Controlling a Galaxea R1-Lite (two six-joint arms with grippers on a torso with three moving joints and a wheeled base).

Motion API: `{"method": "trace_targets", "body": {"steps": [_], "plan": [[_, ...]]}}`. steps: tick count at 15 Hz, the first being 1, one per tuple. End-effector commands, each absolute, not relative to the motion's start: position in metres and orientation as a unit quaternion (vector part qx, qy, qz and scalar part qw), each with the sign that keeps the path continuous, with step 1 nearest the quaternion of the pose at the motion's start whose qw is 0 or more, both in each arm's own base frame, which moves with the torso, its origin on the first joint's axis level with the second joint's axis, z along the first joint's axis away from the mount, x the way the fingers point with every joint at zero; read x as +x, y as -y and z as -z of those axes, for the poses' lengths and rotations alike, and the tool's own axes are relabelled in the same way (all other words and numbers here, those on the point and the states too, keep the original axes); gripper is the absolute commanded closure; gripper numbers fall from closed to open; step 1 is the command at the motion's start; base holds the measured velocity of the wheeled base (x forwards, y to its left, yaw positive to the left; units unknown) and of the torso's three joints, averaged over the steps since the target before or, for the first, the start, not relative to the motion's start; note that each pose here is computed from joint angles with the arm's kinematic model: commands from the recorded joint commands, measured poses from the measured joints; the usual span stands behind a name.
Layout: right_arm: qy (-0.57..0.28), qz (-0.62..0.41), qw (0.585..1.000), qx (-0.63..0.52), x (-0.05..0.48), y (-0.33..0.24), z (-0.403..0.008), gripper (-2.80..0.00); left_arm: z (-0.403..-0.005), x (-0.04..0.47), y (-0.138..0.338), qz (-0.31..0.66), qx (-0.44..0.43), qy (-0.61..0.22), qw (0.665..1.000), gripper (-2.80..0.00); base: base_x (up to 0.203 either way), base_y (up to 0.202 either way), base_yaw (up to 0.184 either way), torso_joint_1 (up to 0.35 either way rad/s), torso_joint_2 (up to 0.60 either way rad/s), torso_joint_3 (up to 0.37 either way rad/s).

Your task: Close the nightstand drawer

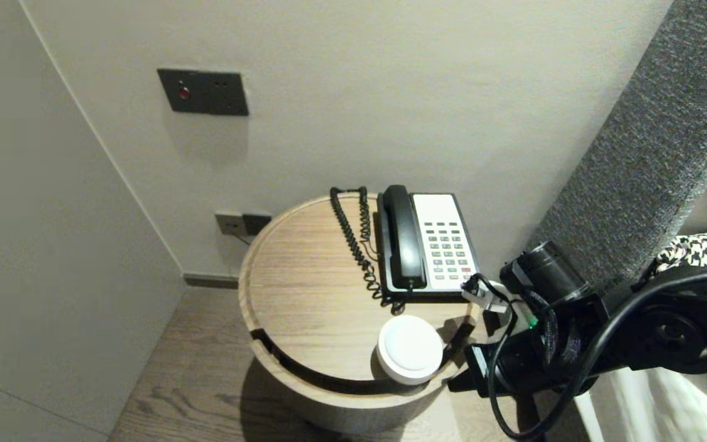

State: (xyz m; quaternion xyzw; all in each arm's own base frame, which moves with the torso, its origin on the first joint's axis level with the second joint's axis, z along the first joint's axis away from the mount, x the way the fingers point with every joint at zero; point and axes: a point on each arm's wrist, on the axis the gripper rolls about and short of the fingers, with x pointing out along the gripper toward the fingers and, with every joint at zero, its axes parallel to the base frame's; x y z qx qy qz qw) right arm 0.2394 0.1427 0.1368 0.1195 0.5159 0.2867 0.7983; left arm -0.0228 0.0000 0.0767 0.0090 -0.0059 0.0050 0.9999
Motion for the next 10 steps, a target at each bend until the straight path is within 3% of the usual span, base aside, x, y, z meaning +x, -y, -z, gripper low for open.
{"method": "trace_targets", "body": {"steps": [1,10], "plan": [[-0.511,-0.283,0.802,0.124,0.2458,-0.1454,-0.1389,0.00,-0.0767,-0.0229,0.0000,-0.005,0.009,0.007,1.000,0.00,0.000,0.000,0.000,0.000,0.00,0.000],[-0.508,-0.277,0.806,0.125,0.2483,-0.1454,-0.1416,0.00,-0.0767,-0.0229,0.0000,-0.005,0.009,0.007,1.000,0.00,0.000,0.000,0.000,0.000,0.00,0.000]]}}
